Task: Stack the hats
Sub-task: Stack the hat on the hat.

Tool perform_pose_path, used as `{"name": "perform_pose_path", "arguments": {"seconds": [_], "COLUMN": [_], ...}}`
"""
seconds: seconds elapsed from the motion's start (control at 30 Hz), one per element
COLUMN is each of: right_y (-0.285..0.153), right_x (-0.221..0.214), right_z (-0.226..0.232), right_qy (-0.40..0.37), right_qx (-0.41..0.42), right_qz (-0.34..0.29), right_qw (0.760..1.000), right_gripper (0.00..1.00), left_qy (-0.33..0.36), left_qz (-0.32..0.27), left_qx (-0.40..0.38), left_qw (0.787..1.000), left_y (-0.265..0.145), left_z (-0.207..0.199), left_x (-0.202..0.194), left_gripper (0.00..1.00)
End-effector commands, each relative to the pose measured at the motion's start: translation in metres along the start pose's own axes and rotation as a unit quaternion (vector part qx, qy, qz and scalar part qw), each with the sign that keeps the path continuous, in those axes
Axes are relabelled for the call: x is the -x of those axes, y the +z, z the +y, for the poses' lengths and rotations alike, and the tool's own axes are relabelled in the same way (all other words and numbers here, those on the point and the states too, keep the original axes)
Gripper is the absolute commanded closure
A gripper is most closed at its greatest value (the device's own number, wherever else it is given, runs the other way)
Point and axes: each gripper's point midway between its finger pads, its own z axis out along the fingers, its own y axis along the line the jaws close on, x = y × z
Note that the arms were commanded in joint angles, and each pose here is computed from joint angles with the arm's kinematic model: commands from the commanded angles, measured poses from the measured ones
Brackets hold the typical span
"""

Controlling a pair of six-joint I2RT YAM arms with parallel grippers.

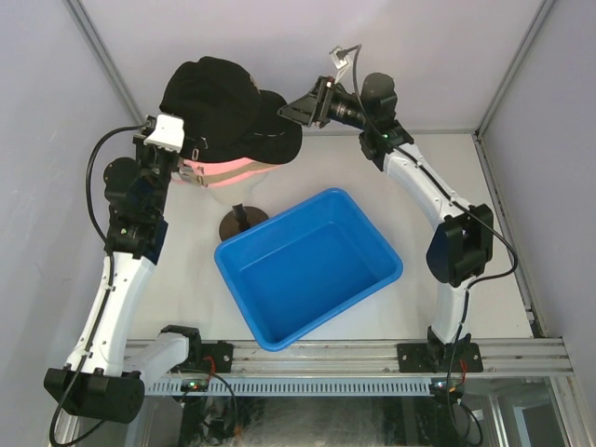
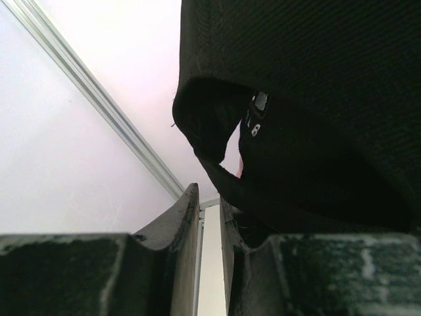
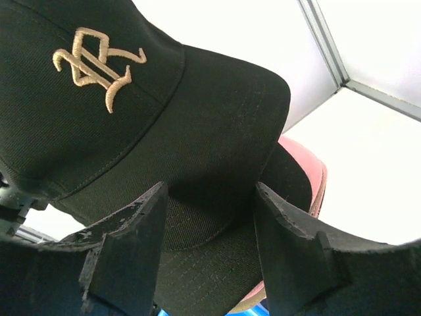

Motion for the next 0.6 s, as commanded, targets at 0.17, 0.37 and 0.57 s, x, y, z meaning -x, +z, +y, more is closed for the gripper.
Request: {"name": "perform_pose_path", "arguments": {"seconds": [0.17,0.37,0.57], "right_y": [-0.017,-0.032,-0.036], "right_x": [0.026,0.021,0.014], "right_z": [0.045,0.054,0.051], "right_qy": [-0.093,-0.098,-0.098], "right_qx": [0.086,0.085,0.082], "right_qz": [-0.043,-0.05,-0.053], "right_qw": [0.991,0.99,0.99], "right_gripper": [0.47,0.47,0.47], "left_qy": [-0.006,-0.012,-0.02], "left_qz": [-0.024,-0.03,-0.034], "left_qx": [-0.004,0.001,0.006], "left_qw": [1.0,0.999,0.999], "left_y": [0.001,-0.002,-0.008], "left_z": [0.003,0.005,0.007], "left_x": [0.023,0.028,0.031], "left_gripper": [0.78,0.77,0.73]}}
